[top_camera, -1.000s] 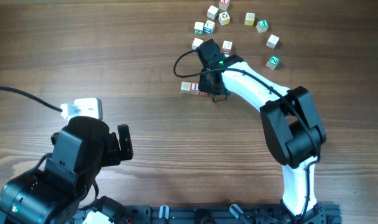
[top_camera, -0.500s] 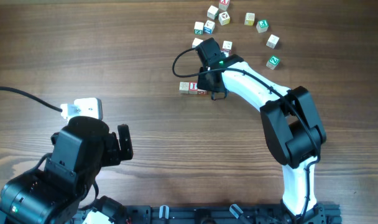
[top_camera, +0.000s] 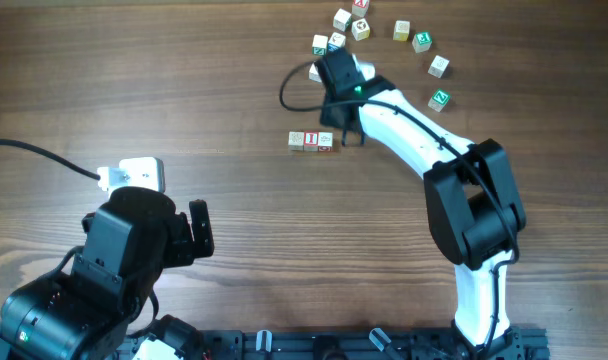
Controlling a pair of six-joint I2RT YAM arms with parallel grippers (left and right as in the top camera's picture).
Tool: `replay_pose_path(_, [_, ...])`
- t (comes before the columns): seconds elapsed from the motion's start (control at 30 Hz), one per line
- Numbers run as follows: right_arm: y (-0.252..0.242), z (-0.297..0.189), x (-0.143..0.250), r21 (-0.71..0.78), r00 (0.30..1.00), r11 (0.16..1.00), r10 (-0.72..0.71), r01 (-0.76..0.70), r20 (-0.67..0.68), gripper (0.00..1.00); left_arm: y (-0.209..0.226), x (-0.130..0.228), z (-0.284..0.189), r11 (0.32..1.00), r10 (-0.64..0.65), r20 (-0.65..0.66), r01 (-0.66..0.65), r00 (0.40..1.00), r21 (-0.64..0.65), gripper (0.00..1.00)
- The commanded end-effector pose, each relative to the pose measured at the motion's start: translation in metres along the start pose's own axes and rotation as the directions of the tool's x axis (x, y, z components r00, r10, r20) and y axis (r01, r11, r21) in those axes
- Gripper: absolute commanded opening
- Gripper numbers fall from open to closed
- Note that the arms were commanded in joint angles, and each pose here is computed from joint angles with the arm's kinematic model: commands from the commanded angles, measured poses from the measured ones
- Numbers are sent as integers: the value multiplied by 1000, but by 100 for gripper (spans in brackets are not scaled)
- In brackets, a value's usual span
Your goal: Form a horizontal line
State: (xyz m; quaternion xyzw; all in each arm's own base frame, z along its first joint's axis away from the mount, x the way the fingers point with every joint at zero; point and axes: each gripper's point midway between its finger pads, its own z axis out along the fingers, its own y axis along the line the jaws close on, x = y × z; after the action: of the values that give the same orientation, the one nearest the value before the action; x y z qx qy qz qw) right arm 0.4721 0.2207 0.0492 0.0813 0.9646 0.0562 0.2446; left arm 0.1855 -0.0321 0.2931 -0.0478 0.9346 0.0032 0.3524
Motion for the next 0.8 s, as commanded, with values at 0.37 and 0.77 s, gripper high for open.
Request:
replay_pose_path(0.37, [109,-2,62,-325,944,897,-327,300,-33,4,2,-1,0,1000,-21,7,21,1000,-10,100])
replay_pose_path(0.77, [115,1,89,-352,917,874,-388,335,-91,5,2,-1,0,1000,-21,7,21,1000,-10,100])
